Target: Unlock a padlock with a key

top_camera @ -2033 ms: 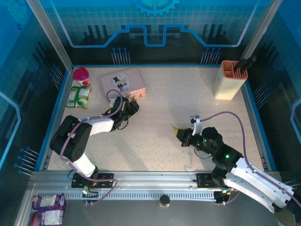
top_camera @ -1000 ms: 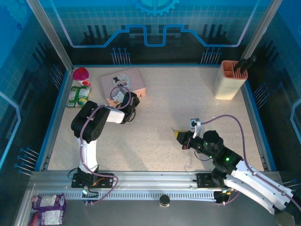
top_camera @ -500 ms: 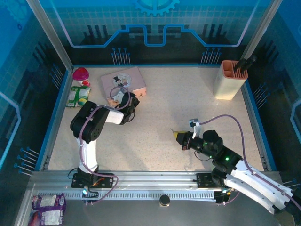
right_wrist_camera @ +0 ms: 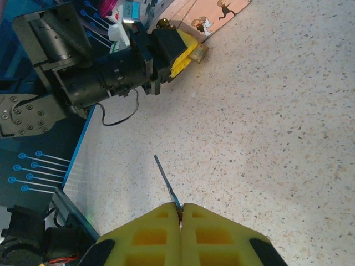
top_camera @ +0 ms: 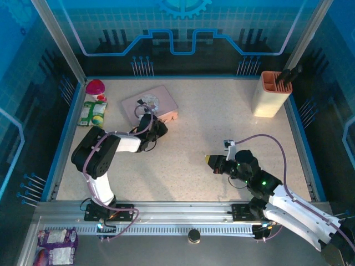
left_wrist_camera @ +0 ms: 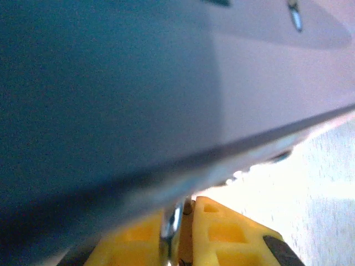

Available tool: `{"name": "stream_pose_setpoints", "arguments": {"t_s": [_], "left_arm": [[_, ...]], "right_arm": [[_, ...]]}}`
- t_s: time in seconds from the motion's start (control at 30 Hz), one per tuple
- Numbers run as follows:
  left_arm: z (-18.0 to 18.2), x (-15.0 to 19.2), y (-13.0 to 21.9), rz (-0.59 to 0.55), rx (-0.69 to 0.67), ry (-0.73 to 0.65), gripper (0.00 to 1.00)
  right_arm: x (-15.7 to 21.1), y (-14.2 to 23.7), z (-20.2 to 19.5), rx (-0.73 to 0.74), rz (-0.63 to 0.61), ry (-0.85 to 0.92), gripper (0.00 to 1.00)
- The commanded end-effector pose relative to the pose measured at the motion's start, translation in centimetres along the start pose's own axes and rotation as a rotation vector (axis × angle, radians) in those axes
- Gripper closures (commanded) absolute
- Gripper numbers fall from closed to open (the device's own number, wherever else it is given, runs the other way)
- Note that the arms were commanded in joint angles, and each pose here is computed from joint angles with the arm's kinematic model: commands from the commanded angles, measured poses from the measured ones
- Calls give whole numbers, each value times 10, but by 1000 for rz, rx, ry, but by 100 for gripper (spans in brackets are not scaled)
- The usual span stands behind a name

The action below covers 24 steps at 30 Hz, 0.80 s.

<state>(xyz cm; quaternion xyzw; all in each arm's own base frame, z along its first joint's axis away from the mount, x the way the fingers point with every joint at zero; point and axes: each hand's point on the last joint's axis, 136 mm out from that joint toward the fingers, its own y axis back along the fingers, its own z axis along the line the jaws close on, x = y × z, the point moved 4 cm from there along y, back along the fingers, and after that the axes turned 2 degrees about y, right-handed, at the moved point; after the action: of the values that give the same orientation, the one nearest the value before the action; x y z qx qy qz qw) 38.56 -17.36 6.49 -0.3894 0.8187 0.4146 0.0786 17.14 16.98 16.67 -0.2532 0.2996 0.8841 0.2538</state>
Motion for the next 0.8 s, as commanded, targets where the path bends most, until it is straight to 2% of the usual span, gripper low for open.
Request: {"name": "stream_pose_setpoints", "arguments": {"t_s": [0.0,0.27,0.5,0.77], "left_arm": [[-28,19,16,109,106,-184,100],[-47,50,32,204,224,-266,100],[-70,55,54,227,368,-226,100],[-63,67,62,253,371,-265,98]], "right_arm": [[0,-1,-2,1,2,-36,100],[6,-13,-7,16,44,-81,100],[17,-31,-12,31,133,-128,100],[25,-44,-18,45,175,-163,100]]}}
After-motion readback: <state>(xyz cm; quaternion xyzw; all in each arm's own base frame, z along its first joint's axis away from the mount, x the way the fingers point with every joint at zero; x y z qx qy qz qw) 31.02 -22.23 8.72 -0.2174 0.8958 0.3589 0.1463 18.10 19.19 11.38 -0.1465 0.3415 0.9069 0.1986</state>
